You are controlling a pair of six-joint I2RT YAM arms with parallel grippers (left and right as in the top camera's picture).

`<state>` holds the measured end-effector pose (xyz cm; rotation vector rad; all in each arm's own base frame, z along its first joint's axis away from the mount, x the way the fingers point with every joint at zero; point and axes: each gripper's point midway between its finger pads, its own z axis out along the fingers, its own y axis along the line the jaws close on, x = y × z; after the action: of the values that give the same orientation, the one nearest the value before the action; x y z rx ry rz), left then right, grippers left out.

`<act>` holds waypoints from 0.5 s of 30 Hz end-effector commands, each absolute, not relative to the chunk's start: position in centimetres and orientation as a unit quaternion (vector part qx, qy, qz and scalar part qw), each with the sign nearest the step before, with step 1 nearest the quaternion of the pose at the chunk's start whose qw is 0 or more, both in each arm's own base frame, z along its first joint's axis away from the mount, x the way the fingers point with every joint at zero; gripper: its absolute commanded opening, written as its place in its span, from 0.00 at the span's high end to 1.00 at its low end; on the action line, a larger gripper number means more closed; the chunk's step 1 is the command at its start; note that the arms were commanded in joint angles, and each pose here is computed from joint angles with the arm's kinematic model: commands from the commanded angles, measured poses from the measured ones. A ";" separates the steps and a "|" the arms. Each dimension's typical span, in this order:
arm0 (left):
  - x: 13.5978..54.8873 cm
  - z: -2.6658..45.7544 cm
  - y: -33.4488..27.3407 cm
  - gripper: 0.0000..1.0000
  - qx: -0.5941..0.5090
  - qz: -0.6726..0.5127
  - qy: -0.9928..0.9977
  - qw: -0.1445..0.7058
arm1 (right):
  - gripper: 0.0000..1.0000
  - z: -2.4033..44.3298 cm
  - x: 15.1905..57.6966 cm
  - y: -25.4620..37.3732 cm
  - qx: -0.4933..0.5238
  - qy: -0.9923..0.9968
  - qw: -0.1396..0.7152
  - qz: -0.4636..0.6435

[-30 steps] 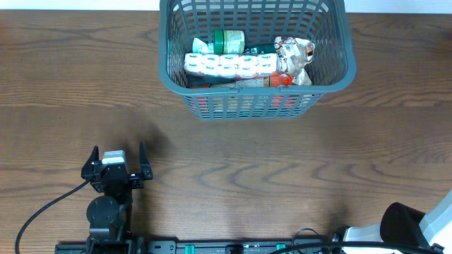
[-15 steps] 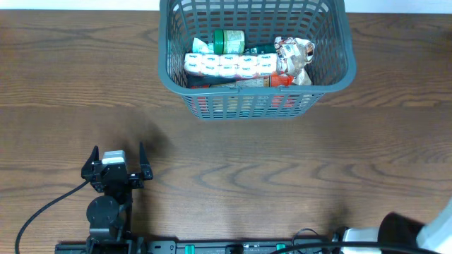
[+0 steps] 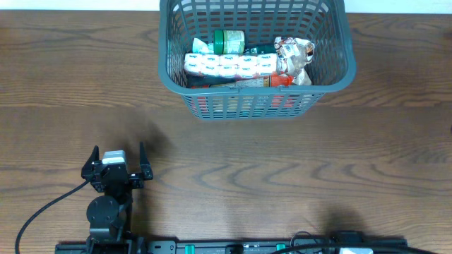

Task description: Pack container

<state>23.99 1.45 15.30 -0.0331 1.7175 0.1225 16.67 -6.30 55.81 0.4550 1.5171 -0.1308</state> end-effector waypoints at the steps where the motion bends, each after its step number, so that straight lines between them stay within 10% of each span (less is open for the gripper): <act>1: 24.0 13.8 1.6 0.01 -0.009 0.063 0.767 0.639 | 0.01 51.6 17.6 -5.4 0.190 0.700 0.687 -0.041; 15: 24.0 13.8 1.6 0.01 -0.009 0.063 0.767 0.639 | 0.01 34.9 21.5 -1.7 0.115 0.676 0.727 0.046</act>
<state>24.02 1.45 15.33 -0.0331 1.7145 0.1225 20.60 -3.58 37.57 0.3288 1.4552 0.0196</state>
